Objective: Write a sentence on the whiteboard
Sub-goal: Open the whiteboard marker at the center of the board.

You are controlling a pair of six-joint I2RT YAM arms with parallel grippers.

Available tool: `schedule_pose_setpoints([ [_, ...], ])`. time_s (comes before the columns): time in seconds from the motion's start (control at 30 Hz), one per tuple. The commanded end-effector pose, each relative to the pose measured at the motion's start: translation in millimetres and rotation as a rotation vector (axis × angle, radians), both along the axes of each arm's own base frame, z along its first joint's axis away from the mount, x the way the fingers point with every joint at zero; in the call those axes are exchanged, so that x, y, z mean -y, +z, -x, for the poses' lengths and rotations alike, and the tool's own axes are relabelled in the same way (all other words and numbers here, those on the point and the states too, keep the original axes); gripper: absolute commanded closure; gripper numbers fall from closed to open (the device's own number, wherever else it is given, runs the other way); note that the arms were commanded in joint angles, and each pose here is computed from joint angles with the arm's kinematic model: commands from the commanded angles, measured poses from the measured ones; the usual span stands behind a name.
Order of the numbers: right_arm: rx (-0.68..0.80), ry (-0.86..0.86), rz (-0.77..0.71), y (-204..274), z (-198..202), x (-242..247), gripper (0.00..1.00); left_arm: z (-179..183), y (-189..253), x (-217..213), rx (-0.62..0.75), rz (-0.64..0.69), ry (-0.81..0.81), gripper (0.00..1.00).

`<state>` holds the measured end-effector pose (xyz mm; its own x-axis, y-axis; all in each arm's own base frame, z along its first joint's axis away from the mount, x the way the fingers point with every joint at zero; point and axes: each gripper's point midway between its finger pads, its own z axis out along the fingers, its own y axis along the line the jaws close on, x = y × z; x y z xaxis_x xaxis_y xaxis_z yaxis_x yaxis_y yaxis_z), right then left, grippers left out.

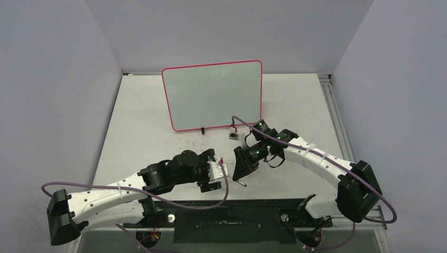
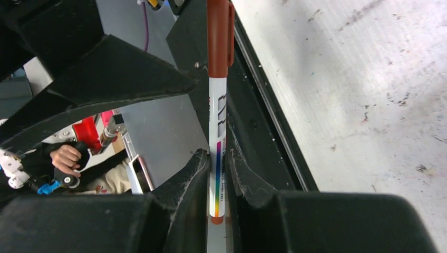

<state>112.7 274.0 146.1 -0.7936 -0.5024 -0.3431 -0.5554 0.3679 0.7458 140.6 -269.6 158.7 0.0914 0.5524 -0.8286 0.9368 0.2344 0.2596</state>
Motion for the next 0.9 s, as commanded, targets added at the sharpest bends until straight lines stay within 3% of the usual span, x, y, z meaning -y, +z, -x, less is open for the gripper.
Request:
schedule_pose_setpoints([
  [0.0,0.025,0.072,-0.062,17,5,-11,0.95,1,-1,1,0.032,-0.043,-0.014,0.22],
  [0.13,0.034,0.116,-0.053,16,13,-16,0.95,3,-2,2,0.03,-0.049,-0.025,0.23],
  [0.6,0.082,0.158,-0.094,33,12,-24,0.95,9,-11,3,0.06,-0.118,-0.027,0.59],
  [0.67,0.085,0.162,-0.101,35,12,-25,0.95,9,-12,4,0.06,-0.116,-0.022,0.68],
  [0.8,0.103,0.157,-0.104,37,8,-27,0.95,6,-11,5,0.061,-0.115,0.0,0.95],
  [0.87,0.115,0.141,-0.102,38,3,-29,0.95,5,-11,6,0.05,-0.108,0.017,1.0],
])
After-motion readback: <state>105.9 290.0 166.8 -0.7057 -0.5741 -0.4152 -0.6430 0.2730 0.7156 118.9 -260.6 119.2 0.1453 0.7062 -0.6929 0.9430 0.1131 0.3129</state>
